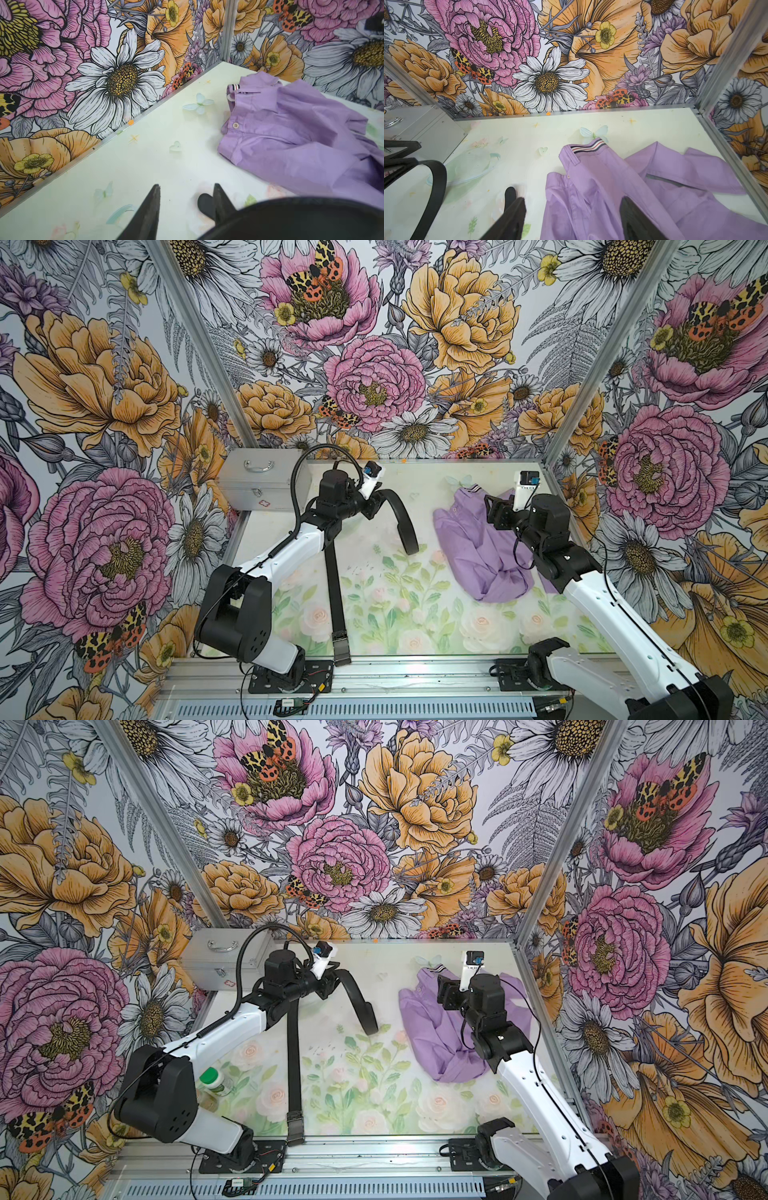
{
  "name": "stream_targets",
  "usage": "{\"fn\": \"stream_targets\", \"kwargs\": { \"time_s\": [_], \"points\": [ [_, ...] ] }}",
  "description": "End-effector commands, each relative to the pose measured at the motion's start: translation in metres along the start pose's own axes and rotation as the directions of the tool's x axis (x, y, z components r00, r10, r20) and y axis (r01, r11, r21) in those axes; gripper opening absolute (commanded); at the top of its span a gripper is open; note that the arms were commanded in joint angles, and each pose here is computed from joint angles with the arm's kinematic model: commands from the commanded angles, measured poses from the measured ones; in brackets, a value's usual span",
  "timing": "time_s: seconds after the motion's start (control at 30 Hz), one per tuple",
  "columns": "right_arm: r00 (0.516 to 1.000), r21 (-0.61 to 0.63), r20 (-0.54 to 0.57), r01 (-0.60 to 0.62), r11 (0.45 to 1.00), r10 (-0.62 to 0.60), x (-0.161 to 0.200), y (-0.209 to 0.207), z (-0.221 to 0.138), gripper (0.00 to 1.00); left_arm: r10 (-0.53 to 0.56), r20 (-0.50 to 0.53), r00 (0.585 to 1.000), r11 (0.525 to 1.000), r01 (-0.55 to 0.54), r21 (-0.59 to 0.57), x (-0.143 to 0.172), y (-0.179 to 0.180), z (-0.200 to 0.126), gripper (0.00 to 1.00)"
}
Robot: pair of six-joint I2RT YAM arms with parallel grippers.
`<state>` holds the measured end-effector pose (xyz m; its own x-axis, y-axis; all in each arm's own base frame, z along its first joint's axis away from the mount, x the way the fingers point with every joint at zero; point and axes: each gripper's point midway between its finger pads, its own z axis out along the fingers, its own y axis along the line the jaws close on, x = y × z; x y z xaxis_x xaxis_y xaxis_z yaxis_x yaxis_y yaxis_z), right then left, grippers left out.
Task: Remove the belt from the trousers
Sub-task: Place the belt at the center of the board.
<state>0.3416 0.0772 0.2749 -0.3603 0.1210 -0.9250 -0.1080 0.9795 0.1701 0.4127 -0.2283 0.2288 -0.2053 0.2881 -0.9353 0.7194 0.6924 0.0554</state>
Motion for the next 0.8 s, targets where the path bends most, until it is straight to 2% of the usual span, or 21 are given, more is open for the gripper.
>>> {"fn": "stream_targets", "kwargs": {
  "time_s": [0.0,0.07,0.17,0.37,0.43,0.53,0.57,0.67,0.77],
  "points": [
    [0.999,0.088,0.042,0.027,0.996,-0.031,-0.005,-0.018,-0.010,0.75,0.029,0.017,0.999,0.997,-0.027,-0.070,-0.008,0.021,0.005,0.57],
    [0.998,0.095,0.051,0.028,0.995,-0.033,-0.005,-0.021,-0.014,0.75,0.024,0.021,0.999,0.998,-0.023,-0.066,-0.013,0.023,0.009,0.66],
    [0.998,0.111,0.060,0.026,0.993,-0.033,-0.003,-0.026,-0.019,0.76,0.028,0.033,0.999,0.998,-0.026,-0.064,-0.027,0.025,0.010,0.98],
    [0.997,0.171,0.066,0.033,0.985,-0.045,0.004,-0.040,-0.023,0.85,0.059,0.009,0.998,0.994,-0.058,-0.094,-0.043,0.030,-0.006,0.99],
    [0.996,0.205,0.074,0.033,0.978,-0.049,0.004,-0.048,-0.024,0.89,0.033,-0.013,0.999,0.993,-0.034,-0.116,-0.040,0.037,-0.014,0.99],
    [0.994,0.278,0.096,0.029,0.960,-0.058,0.010,-0.064,-0.026,0.96,-0.075,-0.030,0.997,0.975,0.067,-0.214,-0.029,0.059,-0.028,0.99],
    [0.993,0.307,0.106,0.021,0.951,-0.056,0.014,-0.072,-0.026,0.99,-0.123,-0.035,0.992,0.959,0.110,-0.262,-0.021,0.069,-0.034,0.99],
    [0.986,0.402,0.151,-0.002,0.916,-0.064,0.032,-0.096,-0.029,1.00,-0.253,-0.032,0.967,0.884,0.218,-0.415,0.008,0.093,-0.057,0.99],
    [0.970,0.505,0.230,-0.056,0.861,-0.072,0.049,-0.122,-0.039,1.00,-0.317,-0.038,0.948,0.815,0.252,-0.521,0.042,0.104,-0.079,0.99]
  ]
}}
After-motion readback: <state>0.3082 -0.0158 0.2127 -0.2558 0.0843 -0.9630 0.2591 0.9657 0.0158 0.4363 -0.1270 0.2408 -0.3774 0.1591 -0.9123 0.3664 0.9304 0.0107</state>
